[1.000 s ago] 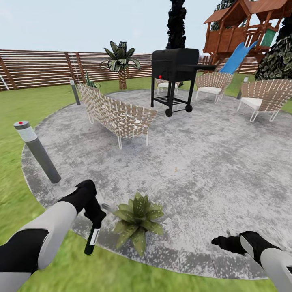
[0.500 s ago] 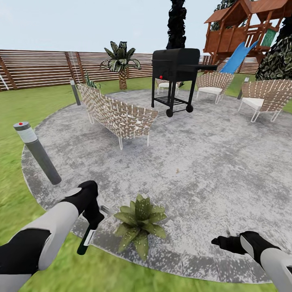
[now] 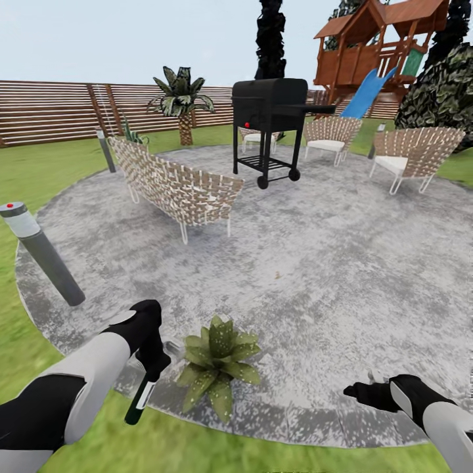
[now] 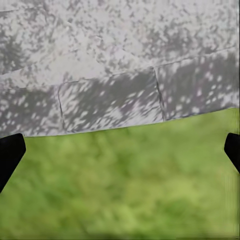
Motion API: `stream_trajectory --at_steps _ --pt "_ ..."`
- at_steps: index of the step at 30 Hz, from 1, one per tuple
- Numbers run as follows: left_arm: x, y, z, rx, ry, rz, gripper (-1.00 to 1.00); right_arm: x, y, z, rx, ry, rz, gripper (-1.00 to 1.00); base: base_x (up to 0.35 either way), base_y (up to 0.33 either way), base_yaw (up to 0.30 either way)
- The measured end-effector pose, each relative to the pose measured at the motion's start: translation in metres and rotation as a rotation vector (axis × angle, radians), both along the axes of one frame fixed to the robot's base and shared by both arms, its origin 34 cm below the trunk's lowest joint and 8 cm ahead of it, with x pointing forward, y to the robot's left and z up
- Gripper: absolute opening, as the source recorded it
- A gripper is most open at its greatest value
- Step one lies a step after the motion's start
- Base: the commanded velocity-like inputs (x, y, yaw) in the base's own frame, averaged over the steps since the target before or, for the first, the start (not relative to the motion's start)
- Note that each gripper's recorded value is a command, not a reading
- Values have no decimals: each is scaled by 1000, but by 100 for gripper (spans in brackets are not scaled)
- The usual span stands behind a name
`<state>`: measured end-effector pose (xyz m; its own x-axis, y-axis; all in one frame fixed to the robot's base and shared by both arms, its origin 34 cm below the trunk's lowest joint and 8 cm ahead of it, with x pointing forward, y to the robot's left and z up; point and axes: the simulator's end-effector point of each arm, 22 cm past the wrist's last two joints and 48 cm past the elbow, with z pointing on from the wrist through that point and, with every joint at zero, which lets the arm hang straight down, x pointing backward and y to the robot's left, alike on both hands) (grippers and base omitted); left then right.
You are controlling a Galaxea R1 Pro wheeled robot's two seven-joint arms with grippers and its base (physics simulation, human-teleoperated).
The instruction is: Pick up the pesticide atomizer in the garden and spray insectifuge to fully cover both potted plants in the garden.
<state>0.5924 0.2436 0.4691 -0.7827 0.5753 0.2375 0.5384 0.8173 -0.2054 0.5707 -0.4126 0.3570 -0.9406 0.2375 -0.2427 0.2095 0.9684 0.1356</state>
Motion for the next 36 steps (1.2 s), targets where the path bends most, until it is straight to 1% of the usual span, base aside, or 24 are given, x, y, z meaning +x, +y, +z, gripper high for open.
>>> stream_trajectory --at_steps 9,14,18,22,24,34,36 --pt "-2 4 -1 4 5 7 -100 -1 0 0 -1 2 0 100 4 7 -31" --pt "-3 7 -1 6 10 11 -100 -1 0 0 -1 1 0 100 112 232 0" --pt "-15 6 -7 6 46 14 -100 -4 1 -2 2 11 -2 100 39 77 0" --pt "-41 6 -21 5 100 14 -100 -10 2 -5 7 24 -4 100 4 8 0" --pt "-45 6 -24 4 108 15 -100 -11 3 -6 8 26 -5 100 0 1 0" --pt "-44 4 -23 -4 103 23 -100 -11 4 -6 6 28 0 100 6 0 0" --pt "-37 3 -21 -6 84 22 -100 -11 3 -6 6 27 -2 100 187 0 0"
